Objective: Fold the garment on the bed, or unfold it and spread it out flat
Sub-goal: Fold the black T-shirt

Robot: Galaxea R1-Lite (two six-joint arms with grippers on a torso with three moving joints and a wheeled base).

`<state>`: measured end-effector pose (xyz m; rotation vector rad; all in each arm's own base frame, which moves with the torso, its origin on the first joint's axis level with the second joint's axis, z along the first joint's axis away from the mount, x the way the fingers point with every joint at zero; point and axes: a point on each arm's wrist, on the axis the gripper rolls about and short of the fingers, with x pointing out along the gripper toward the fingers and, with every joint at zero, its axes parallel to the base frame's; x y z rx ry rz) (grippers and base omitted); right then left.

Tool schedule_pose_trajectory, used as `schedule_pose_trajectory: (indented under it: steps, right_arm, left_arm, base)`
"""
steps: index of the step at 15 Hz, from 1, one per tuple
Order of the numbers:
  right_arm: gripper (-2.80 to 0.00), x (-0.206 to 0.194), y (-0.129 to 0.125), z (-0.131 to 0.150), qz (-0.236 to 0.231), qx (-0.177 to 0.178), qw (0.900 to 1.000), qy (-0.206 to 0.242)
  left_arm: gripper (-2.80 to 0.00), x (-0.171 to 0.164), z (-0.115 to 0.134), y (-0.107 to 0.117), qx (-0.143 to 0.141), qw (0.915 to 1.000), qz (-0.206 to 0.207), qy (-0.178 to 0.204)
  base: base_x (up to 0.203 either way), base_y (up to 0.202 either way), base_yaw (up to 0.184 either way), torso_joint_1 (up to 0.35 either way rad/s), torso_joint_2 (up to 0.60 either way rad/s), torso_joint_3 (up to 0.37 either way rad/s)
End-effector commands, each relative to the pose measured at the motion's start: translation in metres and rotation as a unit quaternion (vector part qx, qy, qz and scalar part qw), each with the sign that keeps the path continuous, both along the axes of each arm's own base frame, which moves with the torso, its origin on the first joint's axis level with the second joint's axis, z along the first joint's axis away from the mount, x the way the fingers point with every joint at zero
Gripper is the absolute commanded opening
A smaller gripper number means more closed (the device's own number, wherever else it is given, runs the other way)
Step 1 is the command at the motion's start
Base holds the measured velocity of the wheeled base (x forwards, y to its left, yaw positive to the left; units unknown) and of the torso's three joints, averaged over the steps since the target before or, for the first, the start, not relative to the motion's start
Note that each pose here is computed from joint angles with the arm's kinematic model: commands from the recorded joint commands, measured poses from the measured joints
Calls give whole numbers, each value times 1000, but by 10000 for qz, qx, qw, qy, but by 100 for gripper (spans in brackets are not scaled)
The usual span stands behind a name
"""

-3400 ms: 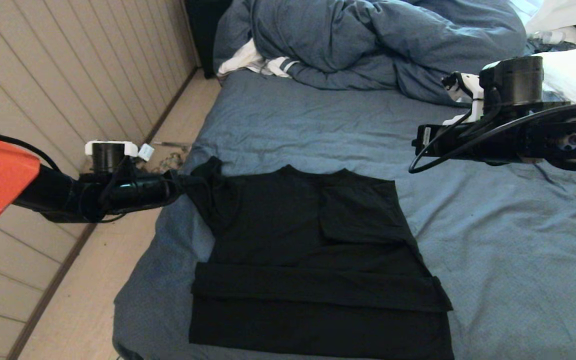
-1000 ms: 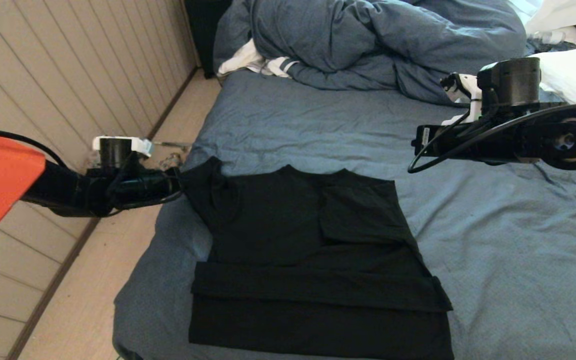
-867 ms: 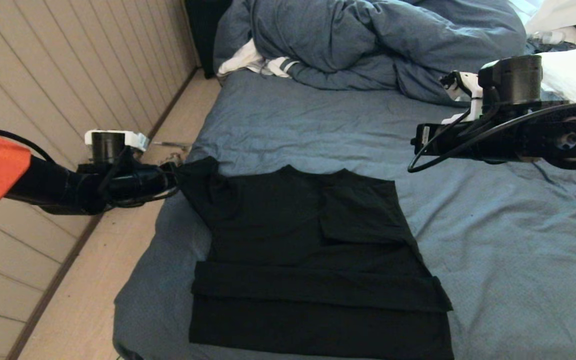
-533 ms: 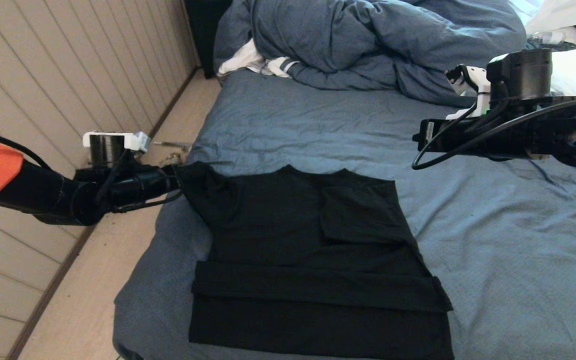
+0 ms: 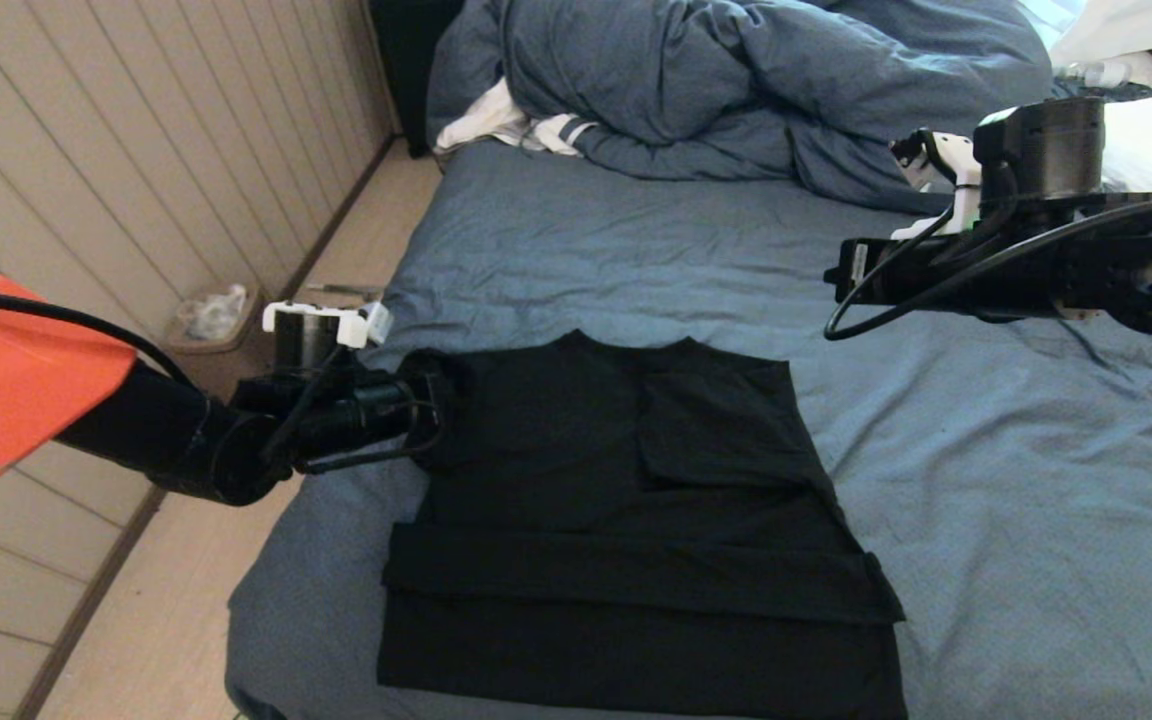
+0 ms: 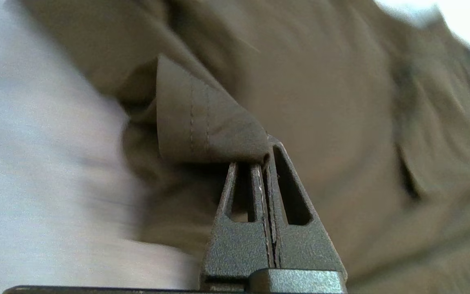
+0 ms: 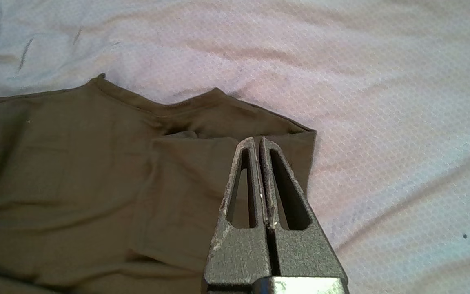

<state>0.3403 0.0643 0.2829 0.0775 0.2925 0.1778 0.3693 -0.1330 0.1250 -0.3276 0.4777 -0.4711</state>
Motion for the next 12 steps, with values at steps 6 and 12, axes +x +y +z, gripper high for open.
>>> schedule_pose_trajectory:
  steps: [6, 12]
  right_arm:
    - [-280, 2, 0, -1, -10, 1, 10000, 9]
    - [-280, 2, 1, -1, 7, 7, 10000, 15]
  left_arm:
    - [-280, -24, -59, -54, 281, 9977, -489, 382]
    - [-280, -32, -60, -66, 297, 9965, -673, 396]
  base:
    - [0, 0, 0, 0, 0, 0]
    - [0, 0, 0, 0, 0, 0]
